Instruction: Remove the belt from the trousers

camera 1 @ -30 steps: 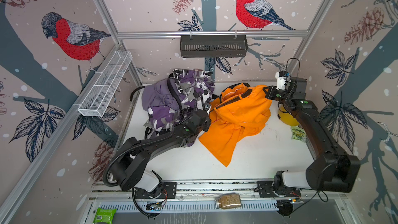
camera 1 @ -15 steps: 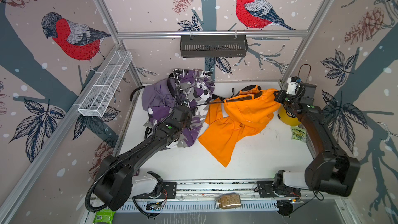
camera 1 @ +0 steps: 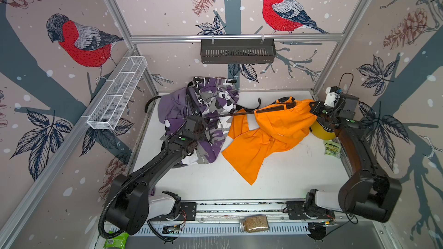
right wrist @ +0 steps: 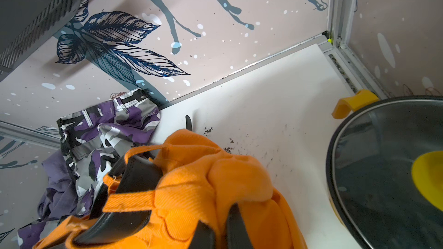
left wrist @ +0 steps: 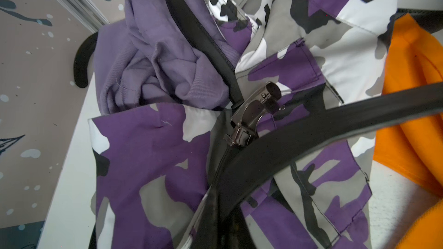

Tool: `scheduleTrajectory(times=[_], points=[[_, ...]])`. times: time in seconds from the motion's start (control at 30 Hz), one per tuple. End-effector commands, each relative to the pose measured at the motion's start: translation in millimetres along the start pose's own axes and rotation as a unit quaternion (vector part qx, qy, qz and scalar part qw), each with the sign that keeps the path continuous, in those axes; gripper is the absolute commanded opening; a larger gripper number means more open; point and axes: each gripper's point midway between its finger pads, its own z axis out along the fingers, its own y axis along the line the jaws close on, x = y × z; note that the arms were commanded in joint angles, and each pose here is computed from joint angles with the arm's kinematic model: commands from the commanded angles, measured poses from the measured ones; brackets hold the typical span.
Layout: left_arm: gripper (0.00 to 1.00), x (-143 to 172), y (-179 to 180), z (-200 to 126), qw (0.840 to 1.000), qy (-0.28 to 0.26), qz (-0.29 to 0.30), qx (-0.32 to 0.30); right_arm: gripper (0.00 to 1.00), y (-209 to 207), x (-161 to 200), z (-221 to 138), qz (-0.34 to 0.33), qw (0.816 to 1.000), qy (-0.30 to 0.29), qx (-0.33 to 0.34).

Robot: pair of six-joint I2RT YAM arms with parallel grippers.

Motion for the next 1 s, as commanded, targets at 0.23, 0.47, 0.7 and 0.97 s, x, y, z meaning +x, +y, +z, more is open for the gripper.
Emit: scheduleTrajectory(times=[0.23,0.47,0.7,0.97], points=[[0.87,42.8,-37.5,10.7,0.993,0.099,0.054,0.043,0.00,68.4,-37.4,-2.8,-0.098,0.991,-0.065,-0.070],[0.99,-14.0,-67.8,-41.7,0.989,-0.031,0.058,0.130,0.00,88.8,-39.9,-2.9,-0.115,0.988,-0.062,-0.087],[0.99,-45.1,-149.9,-62.7,0.952,-0.090,0.098,0.277,0.00,99.2,-40.9,-6.5,-0.117,0.986,-0.068,-0.098],[0.98,-79.8,-254.4,-33.8,0.910,-0.111,0.139,0.375,0.00,109.8,-42.9,-13.4,-0.119,0.984,-0.077,-0.112]])
